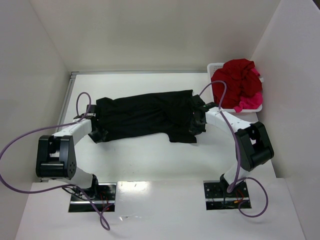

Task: Fold and stack the t-shirts
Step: Grap the side of the flattened tshirt closest away from the robot with both arms, then fold the other side of the tshirt into a rectangle

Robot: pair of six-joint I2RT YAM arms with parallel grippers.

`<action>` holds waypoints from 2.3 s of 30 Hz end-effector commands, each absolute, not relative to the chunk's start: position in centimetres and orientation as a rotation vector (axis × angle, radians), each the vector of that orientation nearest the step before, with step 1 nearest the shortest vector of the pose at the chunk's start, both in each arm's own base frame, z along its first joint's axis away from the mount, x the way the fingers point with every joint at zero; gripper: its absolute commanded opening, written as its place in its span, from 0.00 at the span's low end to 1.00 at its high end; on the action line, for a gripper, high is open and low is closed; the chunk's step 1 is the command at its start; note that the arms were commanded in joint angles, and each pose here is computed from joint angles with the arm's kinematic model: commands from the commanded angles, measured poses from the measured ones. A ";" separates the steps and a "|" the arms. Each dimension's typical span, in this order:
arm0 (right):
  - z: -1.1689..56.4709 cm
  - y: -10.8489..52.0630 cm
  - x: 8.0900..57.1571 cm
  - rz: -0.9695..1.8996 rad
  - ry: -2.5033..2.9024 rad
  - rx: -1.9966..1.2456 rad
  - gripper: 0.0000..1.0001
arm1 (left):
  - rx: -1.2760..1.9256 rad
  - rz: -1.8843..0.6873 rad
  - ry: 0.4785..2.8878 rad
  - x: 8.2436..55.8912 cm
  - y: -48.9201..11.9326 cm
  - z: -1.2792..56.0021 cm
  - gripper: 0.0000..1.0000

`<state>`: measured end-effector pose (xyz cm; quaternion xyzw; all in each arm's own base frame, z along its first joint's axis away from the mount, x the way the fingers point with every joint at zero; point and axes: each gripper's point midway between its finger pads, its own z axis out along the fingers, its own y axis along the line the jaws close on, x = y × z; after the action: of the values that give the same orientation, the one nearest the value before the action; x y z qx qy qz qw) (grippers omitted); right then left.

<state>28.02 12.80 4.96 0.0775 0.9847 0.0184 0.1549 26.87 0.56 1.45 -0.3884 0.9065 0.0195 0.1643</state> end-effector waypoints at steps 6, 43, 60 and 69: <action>10.8 15.0 29.9 0.259 2.684 0.208 0.01 | -0.980 0.024 2.449 29.7 1.5 7.8 0.00; 13.7 16.6 45.8 0.507 2.482 0.312 0.01 | -0.872 -0.072 2.465 43.2 4.6 6.9 0.00; 11.1 16.6 49.6 0.528 2.512 0.302 0.01 | -0.873 -0.142 2.440 46.4 6.1 5.8 0.00; 11.3 14.9 50.6 0.511 2.482 0.353 0.01 | -0.871 -0.175 2.441 47.5 6.7 5.2 0.16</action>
<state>48.56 15.39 9.52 0.1320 0.9411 0.1835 0.2514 46.18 6.08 4.68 -0.3319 0.9070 -0.0595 0.2523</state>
